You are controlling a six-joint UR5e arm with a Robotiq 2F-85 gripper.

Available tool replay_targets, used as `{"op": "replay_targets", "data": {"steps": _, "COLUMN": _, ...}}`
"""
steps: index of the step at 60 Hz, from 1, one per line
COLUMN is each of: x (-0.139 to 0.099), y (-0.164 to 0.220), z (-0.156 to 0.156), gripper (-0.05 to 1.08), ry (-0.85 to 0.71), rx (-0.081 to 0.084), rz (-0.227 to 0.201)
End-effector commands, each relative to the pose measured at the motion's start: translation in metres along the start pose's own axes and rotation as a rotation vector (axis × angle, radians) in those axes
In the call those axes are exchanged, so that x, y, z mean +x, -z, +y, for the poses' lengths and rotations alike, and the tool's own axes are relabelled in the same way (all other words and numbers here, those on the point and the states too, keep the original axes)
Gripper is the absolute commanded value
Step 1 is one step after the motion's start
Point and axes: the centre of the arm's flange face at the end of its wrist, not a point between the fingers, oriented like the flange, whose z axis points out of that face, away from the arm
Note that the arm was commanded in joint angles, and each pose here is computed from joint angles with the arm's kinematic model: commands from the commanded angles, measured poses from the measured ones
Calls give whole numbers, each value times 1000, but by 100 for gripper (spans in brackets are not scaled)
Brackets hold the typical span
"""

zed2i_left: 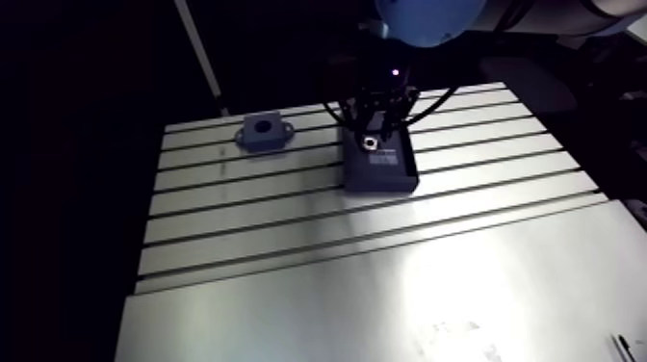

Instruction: Pick up the bearing and press it into the housing until flush.

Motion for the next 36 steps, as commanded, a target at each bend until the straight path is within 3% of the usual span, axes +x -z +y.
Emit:
{"op": "replay_targets", "data": {"steps": 1, "x": 0, "y": -12, "z": 0, "gripper": 47, "ry": -2, "rx": 4, "rz": -8}}
{"op": "replay_targets", "data": {"steps": 36, "x": 2, "y": -9, "z": -4, "gripper": 47, "ry": -1, "rx": 4, "rz": 2}}
